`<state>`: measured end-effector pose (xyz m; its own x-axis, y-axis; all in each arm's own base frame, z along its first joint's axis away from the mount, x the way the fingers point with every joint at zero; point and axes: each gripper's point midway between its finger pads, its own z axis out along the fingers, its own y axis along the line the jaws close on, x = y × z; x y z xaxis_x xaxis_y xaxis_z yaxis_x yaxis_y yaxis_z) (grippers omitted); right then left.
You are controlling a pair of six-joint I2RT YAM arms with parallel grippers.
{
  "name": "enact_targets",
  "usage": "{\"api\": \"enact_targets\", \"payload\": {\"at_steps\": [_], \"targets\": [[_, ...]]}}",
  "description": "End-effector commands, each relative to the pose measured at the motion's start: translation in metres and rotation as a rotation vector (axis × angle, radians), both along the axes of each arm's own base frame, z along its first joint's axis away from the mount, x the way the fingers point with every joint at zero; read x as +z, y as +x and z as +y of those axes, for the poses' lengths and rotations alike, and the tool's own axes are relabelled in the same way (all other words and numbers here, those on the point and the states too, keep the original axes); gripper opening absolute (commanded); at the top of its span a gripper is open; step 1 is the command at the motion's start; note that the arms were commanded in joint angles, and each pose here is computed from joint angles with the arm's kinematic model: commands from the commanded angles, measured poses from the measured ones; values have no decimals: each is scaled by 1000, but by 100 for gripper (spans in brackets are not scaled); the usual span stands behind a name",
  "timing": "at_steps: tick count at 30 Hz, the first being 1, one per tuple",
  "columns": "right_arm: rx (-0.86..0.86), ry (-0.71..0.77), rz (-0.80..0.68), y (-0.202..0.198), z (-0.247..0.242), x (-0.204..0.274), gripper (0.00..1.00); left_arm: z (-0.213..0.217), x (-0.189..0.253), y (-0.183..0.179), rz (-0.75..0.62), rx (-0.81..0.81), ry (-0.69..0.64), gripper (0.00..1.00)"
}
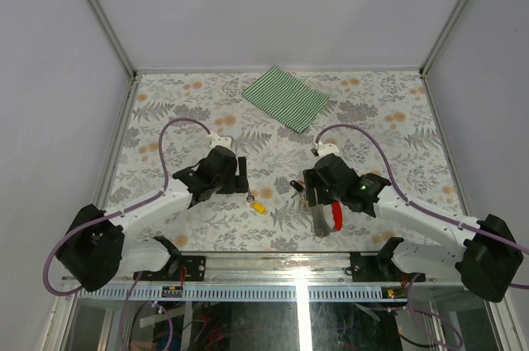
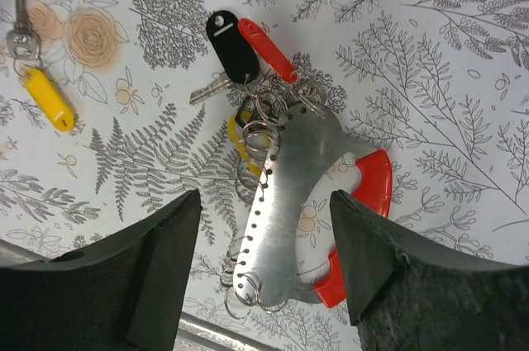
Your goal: Put the keys on the keyring
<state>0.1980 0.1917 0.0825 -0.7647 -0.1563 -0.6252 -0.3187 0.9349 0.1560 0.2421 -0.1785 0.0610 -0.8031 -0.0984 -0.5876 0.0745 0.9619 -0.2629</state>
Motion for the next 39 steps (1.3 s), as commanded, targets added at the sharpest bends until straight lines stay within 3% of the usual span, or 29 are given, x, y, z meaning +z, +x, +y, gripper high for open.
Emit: {"api": "enact_targets", "payload": {"at_steps": [1, 7, 20, 26, 34, 39], "targets": [[-8, -75, 69, -2, -4, 1, 70, -20, 12, 6, -38, -44, -38, 77], [-32, -68, 122, -4, 1, -14, 70, -40, 12, 1, -44, -114, -58, 77], [-51, -129, 262, -18, 1, -61, 70, -38, 10, -1, -48, -121, -50, 78], [-36, -149, 272, -21, 0, -65, 68, -39, 11, 0, -52, -122, -54, 78], [-34, -176, 270, -31, -13, -67, 75, -40, 10, -1, -46, -122, -57, 78], [-31, -218, 275, -34, -15, -73, 72, -42, 11, 1, -49, -120, -59, 78]]}}
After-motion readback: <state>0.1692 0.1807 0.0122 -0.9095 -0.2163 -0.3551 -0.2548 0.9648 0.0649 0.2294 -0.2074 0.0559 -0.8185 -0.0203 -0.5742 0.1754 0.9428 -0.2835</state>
